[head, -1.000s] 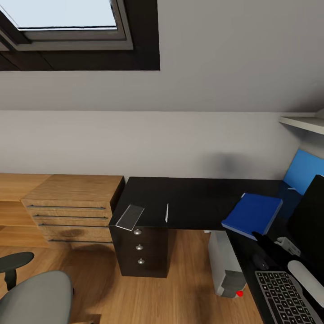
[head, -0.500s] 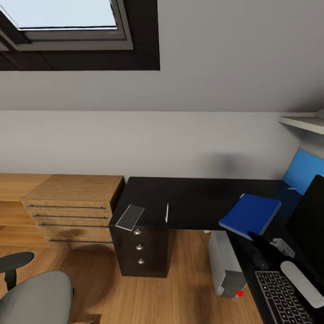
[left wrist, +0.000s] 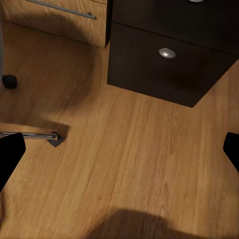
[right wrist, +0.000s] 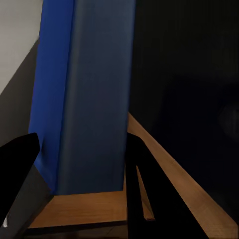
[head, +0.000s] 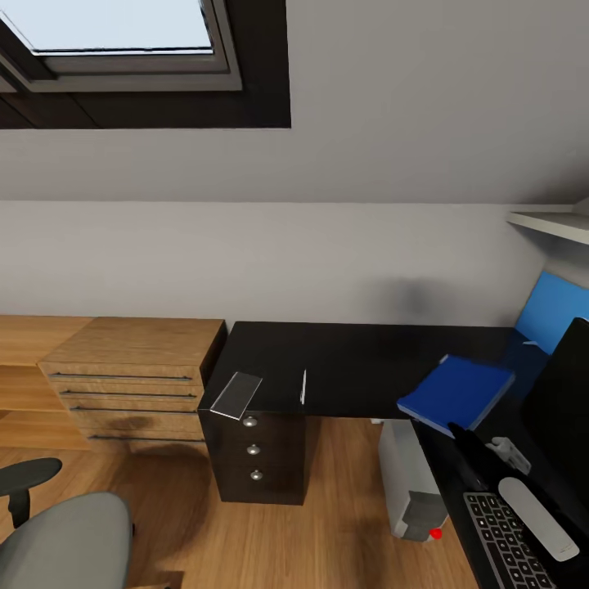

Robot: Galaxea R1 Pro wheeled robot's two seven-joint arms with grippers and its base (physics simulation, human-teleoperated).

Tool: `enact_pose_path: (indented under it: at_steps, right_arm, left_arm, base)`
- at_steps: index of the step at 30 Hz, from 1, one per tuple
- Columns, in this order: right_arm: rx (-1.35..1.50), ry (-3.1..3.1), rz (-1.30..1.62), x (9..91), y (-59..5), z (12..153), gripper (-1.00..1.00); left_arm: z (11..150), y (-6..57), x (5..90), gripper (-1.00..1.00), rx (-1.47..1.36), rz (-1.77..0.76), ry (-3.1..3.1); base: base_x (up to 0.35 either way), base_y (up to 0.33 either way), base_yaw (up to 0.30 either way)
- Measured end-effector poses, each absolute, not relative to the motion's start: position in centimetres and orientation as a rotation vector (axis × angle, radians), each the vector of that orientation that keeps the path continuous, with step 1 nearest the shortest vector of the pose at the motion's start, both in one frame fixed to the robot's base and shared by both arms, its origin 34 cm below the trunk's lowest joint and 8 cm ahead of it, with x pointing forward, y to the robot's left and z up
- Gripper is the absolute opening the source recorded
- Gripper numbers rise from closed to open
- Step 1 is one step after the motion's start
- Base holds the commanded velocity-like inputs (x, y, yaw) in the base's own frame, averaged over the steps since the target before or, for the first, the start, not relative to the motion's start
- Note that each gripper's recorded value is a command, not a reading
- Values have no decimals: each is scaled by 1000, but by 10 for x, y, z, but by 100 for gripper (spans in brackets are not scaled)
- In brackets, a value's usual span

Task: In the bedroom, organize the workspace by keeping the computer under the desk, ensuring the monitor is on the desk, placing the keyboard on the desk next to the monitor, placing the mouse on the desk next to the keyboard, moving the folder from the swivel chair onto the desk next to the mouse, stacking the notebook on top of the folder with the pen on top of the notebook, and positioning the swivel chair next to the desk.

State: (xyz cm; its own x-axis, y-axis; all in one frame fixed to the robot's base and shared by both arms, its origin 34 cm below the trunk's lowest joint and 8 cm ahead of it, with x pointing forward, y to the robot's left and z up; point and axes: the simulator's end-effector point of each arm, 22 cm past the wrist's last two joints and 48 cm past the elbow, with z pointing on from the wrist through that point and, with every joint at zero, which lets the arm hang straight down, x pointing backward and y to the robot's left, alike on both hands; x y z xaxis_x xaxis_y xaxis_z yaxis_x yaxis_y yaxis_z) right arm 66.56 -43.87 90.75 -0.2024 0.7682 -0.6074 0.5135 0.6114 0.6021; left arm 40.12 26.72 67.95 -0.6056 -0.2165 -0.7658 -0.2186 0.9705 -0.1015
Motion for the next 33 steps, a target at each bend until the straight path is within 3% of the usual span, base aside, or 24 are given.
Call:
enact_pose_path:
  at_steps: [33]
  right_arm:
    - [1140,1820,277,654,-443,884,-100]
  left_arm:
    - [679,269,401,100,-306,8,2238]
  base:
    - [51,-15,0]
